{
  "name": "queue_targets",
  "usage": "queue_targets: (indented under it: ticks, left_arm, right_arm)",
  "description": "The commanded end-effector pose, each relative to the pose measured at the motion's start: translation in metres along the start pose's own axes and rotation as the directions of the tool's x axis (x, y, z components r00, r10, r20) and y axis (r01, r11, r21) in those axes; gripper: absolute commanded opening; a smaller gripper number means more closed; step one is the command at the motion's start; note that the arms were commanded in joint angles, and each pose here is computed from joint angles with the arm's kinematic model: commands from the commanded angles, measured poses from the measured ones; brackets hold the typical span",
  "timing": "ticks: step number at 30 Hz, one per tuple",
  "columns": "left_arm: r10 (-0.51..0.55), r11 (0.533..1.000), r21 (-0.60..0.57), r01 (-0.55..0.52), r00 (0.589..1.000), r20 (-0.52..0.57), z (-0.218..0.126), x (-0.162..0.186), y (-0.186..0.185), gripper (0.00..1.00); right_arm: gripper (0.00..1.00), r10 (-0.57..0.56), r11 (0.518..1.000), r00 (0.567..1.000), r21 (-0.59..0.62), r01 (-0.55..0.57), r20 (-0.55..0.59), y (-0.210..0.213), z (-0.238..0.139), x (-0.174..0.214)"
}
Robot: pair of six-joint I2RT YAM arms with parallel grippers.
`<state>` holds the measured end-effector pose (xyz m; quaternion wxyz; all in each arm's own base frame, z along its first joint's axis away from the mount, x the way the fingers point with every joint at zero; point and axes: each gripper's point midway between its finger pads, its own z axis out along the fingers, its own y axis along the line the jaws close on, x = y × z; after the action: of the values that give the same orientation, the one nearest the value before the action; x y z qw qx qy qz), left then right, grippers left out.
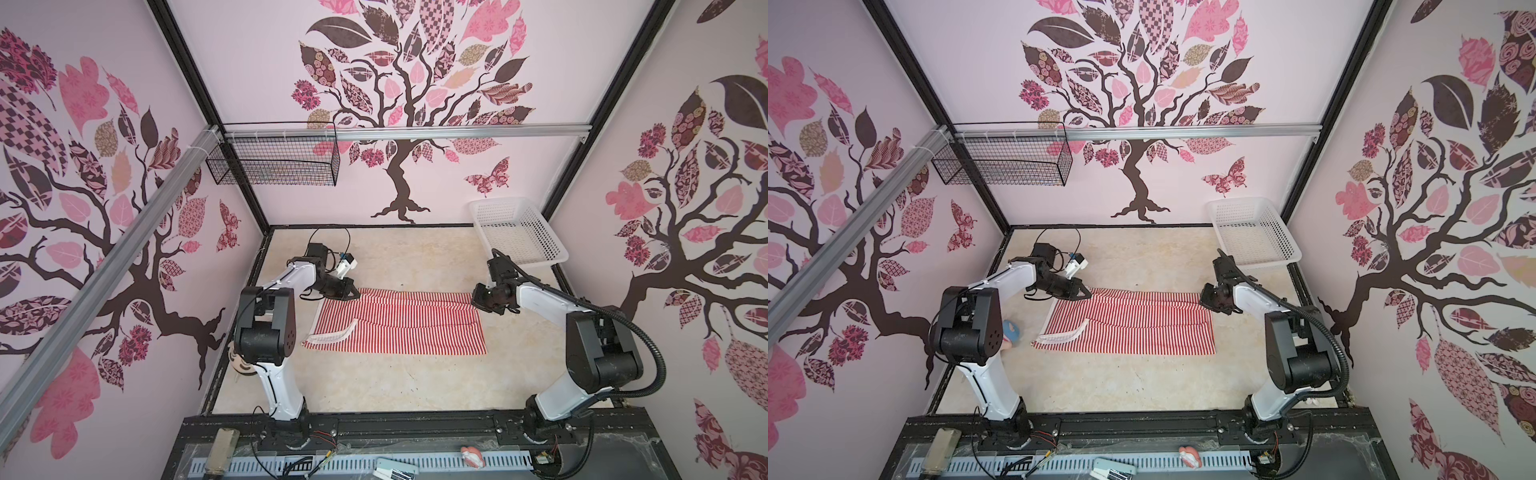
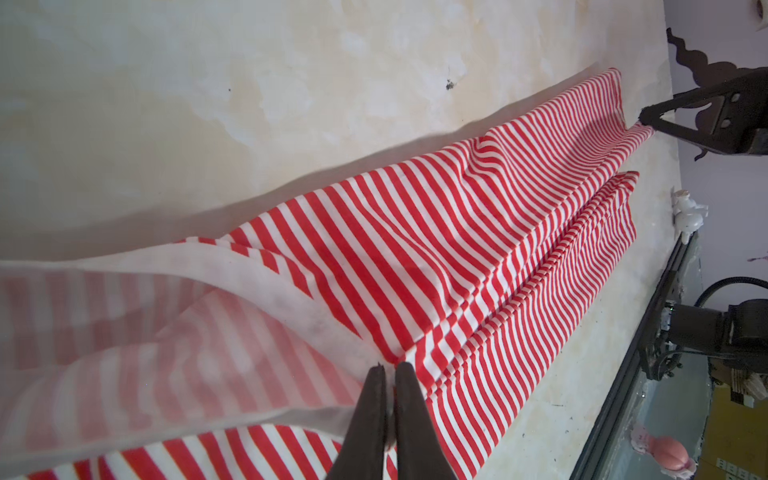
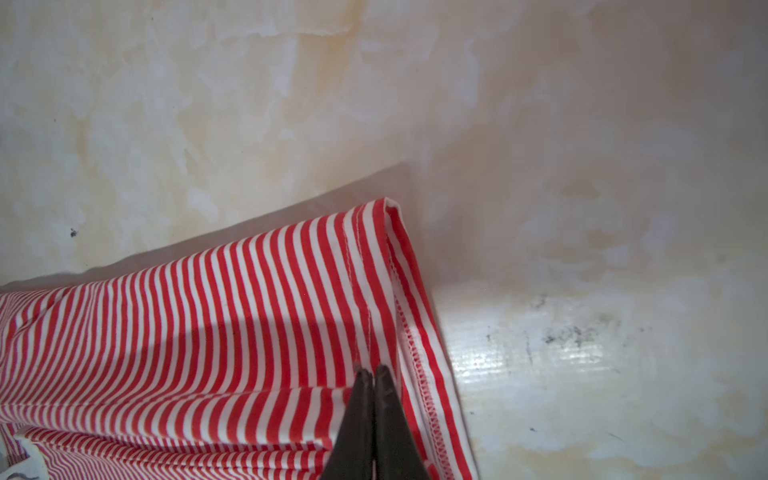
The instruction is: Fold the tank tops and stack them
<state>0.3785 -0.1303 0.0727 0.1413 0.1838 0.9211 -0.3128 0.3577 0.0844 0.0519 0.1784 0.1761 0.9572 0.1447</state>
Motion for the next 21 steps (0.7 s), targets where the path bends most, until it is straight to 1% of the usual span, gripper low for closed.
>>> queue_targets:
  ticks: [1,3,11,16,21]
  left_arm:
    - [0.025,0.999,-0.032,-0.025,1.0,-0.011,-0.006,0.009,0.004,0.09]
    - [0.02,0.999,-0.035,-0.021,0.999,-0.031,-0.005,0.016,0.004,0.09]
    - [0.025,0.997,-0.073,-0.033,0.993,-0.117,0.0,0.033,0.006,0.1]
    - [0.027,0.993,-0.106,-0.047,0.982,-0.187,0.012,0.044,0.011,0.13]
    - [0.022,0.991,-0.123,-0.046,0.981,-0.194,0.015,0.046,0.015,0.14]
  right_arm:
    - [0.06,0.009,1.0,1.0,-0.005,-0.009,0.011,-0.001,-0.009,0.002]
    - [0.06,0.008,1.0,1.0,-0.02,-0.008,0.005,0.0,-0.01,0.006]
    - [0.07,0.008,1.0,1.0,0.002,-0.008,-0.003,-0.01,-0.008,0.019]
    - [0.07,0.012,1.0,1.0,0.009,-0.012,-0.014,-0.014,-0.002,0.023]
    - [0.07,0.014,1.0,1.0,0.016,-0.014,-0.027,-0.017,0.001,0.027]
